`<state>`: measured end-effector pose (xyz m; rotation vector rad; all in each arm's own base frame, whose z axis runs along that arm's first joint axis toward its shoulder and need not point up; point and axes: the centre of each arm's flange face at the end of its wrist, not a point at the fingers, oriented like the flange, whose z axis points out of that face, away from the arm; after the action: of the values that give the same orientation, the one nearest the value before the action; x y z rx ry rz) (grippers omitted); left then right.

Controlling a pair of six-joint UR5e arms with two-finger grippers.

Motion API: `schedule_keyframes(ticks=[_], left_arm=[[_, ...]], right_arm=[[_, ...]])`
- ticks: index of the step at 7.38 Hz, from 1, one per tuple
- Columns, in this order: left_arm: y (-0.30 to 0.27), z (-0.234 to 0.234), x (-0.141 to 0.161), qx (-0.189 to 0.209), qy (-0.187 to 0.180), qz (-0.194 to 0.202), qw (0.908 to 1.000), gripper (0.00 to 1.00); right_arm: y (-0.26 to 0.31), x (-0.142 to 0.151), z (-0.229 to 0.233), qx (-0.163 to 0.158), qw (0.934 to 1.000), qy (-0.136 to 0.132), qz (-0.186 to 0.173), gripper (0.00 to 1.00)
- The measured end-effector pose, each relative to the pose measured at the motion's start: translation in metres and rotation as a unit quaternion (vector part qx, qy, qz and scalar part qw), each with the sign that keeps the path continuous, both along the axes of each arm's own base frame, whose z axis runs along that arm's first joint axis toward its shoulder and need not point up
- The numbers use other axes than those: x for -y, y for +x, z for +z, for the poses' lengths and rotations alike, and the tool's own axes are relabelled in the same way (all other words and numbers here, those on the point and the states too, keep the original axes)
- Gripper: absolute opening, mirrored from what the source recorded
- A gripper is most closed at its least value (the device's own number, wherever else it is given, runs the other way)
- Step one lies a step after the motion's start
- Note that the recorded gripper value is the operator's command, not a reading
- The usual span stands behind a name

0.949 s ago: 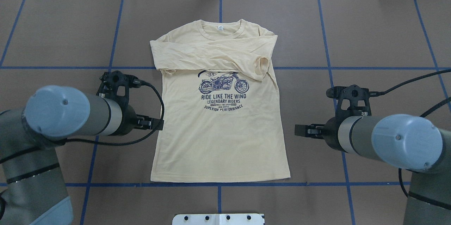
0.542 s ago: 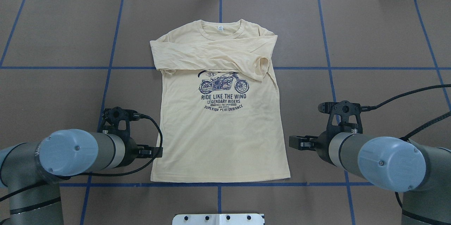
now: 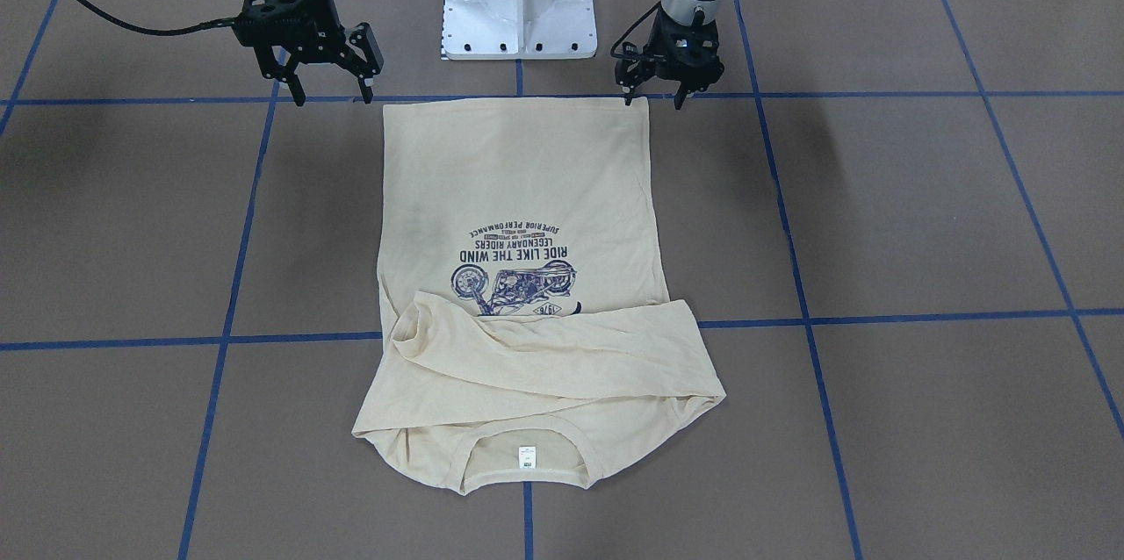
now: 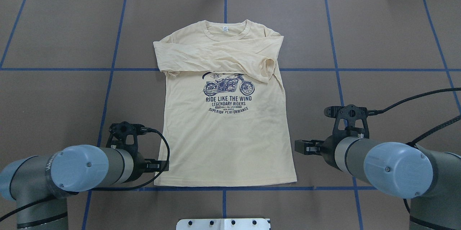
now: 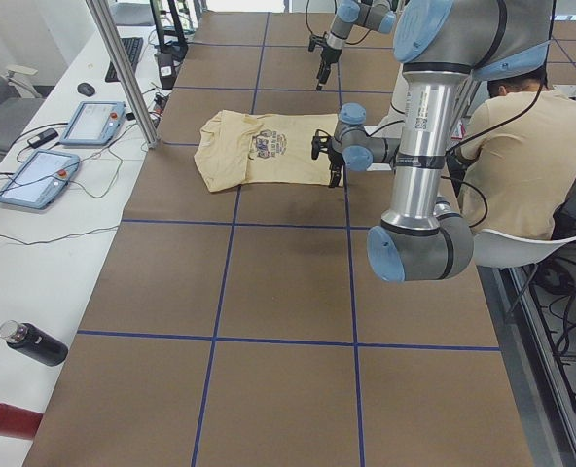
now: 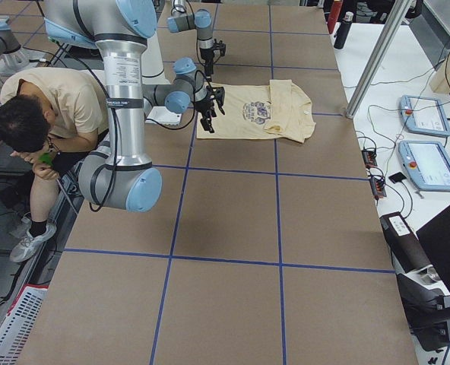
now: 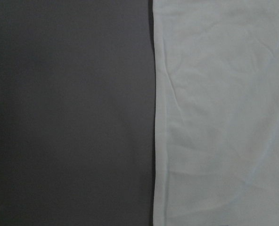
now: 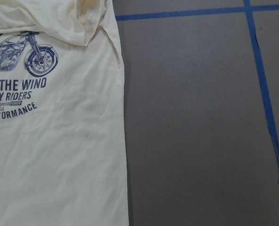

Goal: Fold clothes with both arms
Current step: 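Lower both grippers and grasp the hem corners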

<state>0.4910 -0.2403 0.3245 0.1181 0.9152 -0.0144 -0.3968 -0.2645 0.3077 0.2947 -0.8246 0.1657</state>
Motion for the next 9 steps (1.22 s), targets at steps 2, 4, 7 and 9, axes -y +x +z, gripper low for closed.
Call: schedule_keyframes(ticks=[2,4,7,9], left_arm=[[0.008,-0.001,-0.009,0.0,-0.002,0.008,1.0,0.71],[0.014,-0.002,-0.013,0.0,-0.002,0.013,0.9999,0.63],[0.018,-0.001,-0.015,0.001,-0.002,0.016,0.9999,0.6],[0.024,0.004,-0.014,0.007,-0.002,0.018,0.9998,0.53]], right_arm=[[0.0,0.0,0.0,0.0,1.0,0.0,0.0,0.99],[-0.001,0.0,0.001,-0.001,1.0,0.0,0.0,0.99],[-0.001,0.0,0.002,-0.002,1.0,0.0,-0.001,0.99],[-0.002,0.0,0.003,-0.003,1.0,-0.001,-0.001,0.99]])
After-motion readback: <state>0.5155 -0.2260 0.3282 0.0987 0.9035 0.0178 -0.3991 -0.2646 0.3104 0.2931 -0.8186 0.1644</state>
